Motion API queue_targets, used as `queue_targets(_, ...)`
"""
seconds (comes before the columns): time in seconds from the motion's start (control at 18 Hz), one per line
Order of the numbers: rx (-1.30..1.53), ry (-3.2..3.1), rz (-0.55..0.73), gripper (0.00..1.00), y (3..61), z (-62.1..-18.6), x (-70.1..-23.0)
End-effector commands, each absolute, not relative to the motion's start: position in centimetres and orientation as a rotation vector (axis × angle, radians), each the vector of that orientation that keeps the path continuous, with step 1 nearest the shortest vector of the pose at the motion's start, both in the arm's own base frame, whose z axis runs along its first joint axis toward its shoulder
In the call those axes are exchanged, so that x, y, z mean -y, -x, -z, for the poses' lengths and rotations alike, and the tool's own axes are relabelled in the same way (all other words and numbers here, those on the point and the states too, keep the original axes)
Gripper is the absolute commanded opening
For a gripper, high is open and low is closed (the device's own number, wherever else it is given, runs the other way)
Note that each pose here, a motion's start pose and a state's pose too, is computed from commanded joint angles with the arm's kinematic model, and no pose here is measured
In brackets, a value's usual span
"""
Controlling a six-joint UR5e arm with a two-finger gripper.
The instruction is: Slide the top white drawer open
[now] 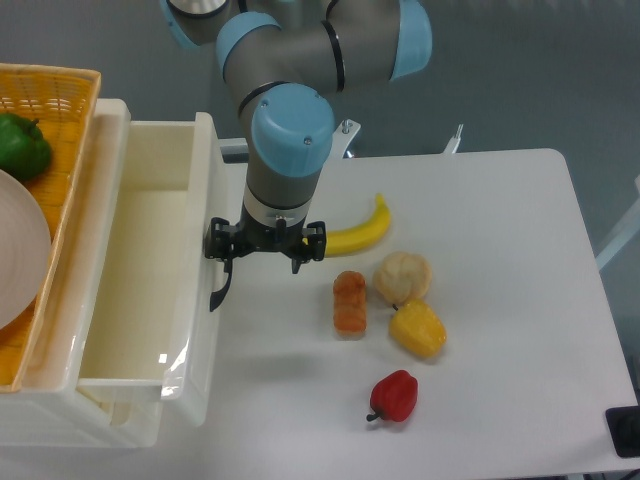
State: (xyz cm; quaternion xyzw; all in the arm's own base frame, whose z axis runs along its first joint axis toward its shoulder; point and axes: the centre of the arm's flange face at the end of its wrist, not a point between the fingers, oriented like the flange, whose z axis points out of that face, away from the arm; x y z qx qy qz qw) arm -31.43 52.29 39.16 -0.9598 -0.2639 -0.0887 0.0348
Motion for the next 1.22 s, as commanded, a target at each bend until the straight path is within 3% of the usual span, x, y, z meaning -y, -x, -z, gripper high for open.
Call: queue_targets(1.22, 0.703, 2.959, 0.261, 1.0, 35.9, -39.0, -49.6)
